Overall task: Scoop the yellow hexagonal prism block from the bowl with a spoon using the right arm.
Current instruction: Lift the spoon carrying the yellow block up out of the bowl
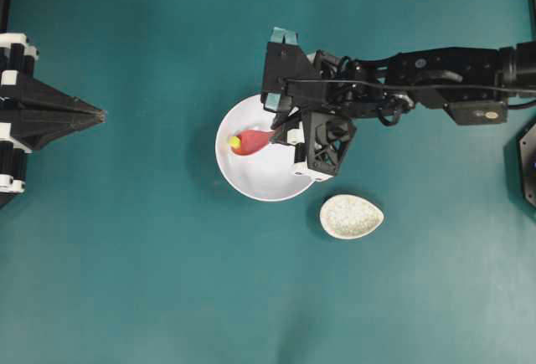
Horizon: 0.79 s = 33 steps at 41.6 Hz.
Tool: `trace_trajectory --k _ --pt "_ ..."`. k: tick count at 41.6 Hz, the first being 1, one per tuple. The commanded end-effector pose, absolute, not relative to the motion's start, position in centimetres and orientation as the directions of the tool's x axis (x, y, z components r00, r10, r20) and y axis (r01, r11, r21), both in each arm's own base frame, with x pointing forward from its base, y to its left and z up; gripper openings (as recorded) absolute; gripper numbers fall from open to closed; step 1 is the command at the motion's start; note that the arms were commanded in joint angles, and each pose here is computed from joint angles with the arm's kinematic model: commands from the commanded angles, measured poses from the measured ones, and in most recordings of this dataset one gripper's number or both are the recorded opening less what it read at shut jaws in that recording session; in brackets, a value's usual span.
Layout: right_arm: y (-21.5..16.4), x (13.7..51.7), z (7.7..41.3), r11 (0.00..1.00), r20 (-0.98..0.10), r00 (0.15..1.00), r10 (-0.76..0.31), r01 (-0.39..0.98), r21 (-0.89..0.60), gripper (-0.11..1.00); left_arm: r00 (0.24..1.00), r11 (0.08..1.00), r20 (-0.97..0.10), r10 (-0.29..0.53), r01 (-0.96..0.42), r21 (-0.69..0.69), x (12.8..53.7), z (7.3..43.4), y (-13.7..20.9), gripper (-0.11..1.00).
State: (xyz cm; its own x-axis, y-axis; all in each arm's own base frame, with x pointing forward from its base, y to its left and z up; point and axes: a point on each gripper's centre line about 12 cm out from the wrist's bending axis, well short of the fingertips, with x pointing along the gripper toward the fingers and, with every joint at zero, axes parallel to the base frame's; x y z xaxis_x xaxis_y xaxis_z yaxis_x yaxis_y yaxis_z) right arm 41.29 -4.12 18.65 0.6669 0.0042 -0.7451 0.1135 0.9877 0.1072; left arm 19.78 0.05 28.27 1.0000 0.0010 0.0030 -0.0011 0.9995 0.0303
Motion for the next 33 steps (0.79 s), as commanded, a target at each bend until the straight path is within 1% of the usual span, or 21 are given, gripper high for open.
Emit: trace_trajectory --k 1,10,16,23,28,31,33 --pt "-3.9 41.2 20.6 0.988 -0.692 0.722 -0.006 0.110 0.107 0.24 1.000 0.999 0.029 0.000 -0.001 0.033 20.0 29.3 0.0 0.00" --pt "-3.7 39.9 21.0 0.987 -0.617 0.786 -0.039 0.125 0.097 0.24 1.000 0.999 0.029 0.002 -0.003 0.033 20.0 29.3 0.1 0.00" --pt "-3.7 38.7 21.8 0.987 -0.518 0.852 -0.078 0.139 0.080 0.24 1.000 0.999 0.029 0.000 -0.001 0.033 20.0 29.3 0.0 0.00" --pt "-3.5 36.9 23.7 0.986 -0.323 0.937 -0.133 0.159 0.054 0.24 1.000 0.999 0.029 0.002 -0.003 0.033 20.0 29.3 0.1 0.00" --pt "-3.0 35.1 25.5 0.986 -0.143 0.977 -0.159 0.165 0.032 0.24 1.000 0.999 0.029 0.000 -0.001 0.033 20.0 29.3 0.0 0.00" --pt "-2.8 34.2 26.3 0.986 -0.072 0.984 -0.165 0.167 0.027 0.24 1.000 0.999 0.029 0.000 -0.001 0.033 20.0 29.3 0.0 0.00" --pt "-2.8 33.7 26.4 0.985 -0.060 0.984 -0.166 0.168 0.028 0.24 1.000 0.999 0.029 0.000 -0.001 0.033 20.0 29.3 0.0 0.00"
